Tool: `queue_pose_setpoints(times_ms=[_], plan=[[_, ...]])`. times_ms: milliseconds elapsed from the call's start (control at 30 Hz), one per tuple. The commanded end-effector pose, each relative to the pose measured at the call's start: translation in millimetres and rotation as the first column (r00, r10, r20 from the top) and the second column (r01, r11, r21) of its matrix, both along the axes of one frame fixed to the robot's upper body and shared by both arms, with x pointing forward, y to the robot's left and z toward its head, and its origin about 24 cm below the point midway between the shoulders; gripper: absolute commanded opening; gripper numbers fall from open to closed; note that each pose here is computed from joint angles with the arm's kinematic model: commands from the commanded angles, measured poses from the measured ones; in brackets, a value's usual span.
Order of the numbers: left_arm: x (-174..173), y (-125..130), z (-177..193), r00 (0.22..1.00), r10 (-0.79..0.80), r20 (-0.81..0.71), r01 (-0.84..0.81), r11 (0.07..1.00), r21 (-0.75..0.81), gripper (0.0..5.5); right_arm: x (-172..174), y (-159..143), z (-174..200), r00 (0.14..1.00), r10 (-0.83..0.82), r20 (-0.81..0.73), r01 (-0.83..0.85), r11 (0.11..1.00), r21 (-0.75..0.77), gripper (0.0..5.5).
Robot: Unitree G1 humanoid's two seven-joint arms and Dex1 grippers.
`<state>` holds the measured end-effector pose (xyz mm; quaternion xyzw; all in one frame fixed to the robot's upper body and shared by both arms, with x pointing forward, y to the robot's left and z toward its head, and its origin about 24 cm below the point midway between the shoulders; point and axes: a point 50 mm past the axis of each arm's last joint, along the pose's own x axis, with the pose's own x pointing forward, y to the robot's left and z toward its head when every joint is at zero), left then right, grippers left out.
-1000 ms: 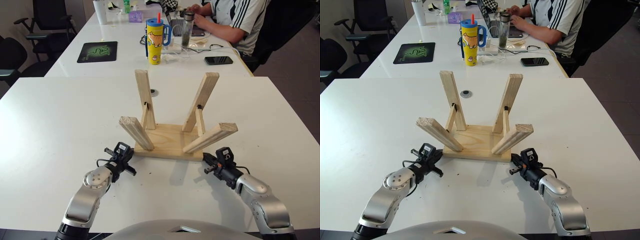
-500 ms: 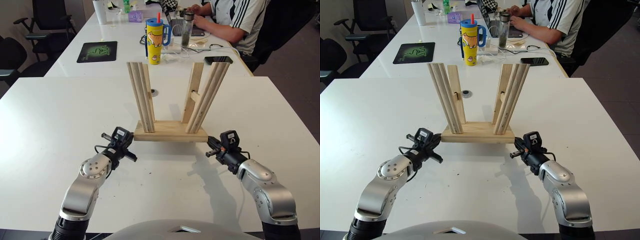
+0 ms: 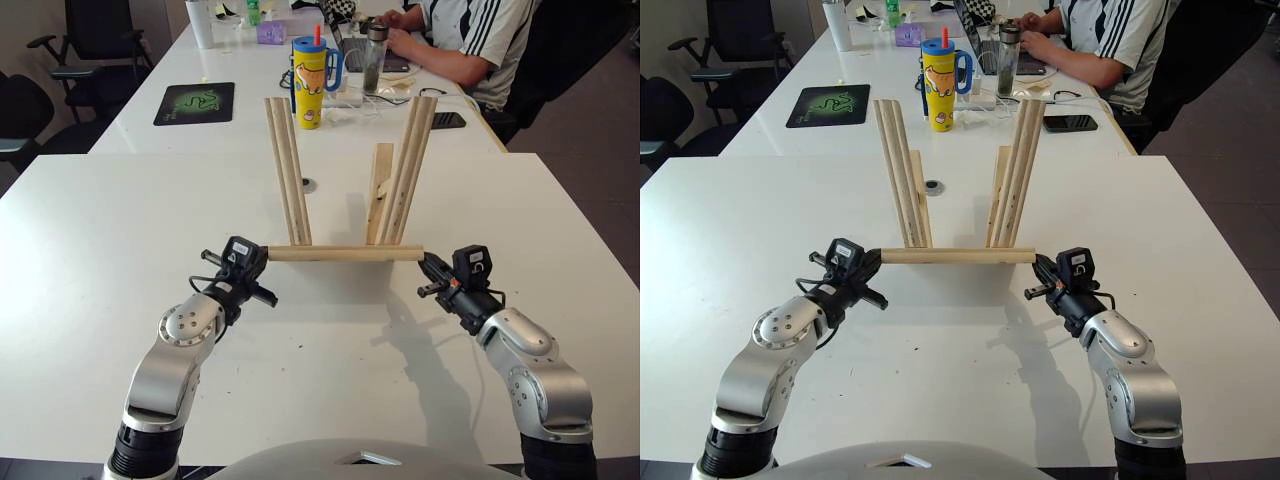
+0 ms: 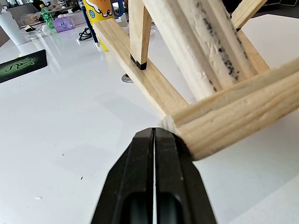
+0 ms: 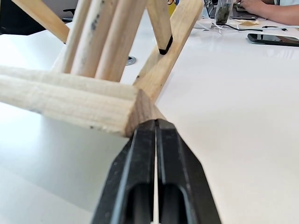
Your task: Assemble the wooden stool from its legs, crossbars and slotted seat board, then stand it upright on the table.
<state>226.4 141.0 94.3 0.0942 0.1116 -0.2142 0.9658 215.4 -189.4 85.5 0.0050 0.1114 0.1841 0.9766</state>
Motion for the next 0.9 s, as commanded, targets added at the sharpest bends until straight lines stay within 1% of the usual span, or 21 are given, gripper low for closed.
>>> queue_pose_setpoints(times_ms=[33,233,300,367,500,767,900], plan=[[-2.4,-24.7,8.6,0.989,-0.144,0.023,0.145,0.984,-0.098,0.01,4.0,26.7,11.2,0.987,0.143,0.069,-0.150,0.983,0.104,0.00],[1.8,-21.7,6.6,0.994,-0.107,0.025,0.109,0.988,-0.106,0.01,10.0,25.8,16.9,0.987,0.113,0.113,-0.128,0.984,0.127,0.00],[4.3,-20.9,9.1,0.996,-0.085,0.032,0.088,0.988,-0.130,0.01,11.3,26.0,18.3,0.986,0.108,0.124,-0.124,0.983,0.135,0.00],[7.1,-20.3,11.1,0.997,-0.064,0.035,0.069,0.986,-0.151,0.01,12.2,25.8,17.6,0.987,0.104,0.122,-0.120,0.983,0.137,0.00],[8.3,-17.2,4.8,0.999,-0.043,0.016,0.045,0.991,-0.125,0.01,12.0,23.4,11.2,0.991,0.091,0.096,-0.102,0.988,0.117,0.00],[14.4,16.9,-35.1,0.985,0.137,-0.103,-0.135,0.991,0.021,0.01,16.1,-5.4,-18.1,0.999,-0.047,0.015,0.047,0.999,0.003,0.00],[19.3,18.2,-49.3,0.981,0.157,-0.112,-0.151,0.987,0.054,0.01,23.4,-8.4,-31.4,0.997,-0.080,-0.019,0.079,0.996,-0.037,0.00]])
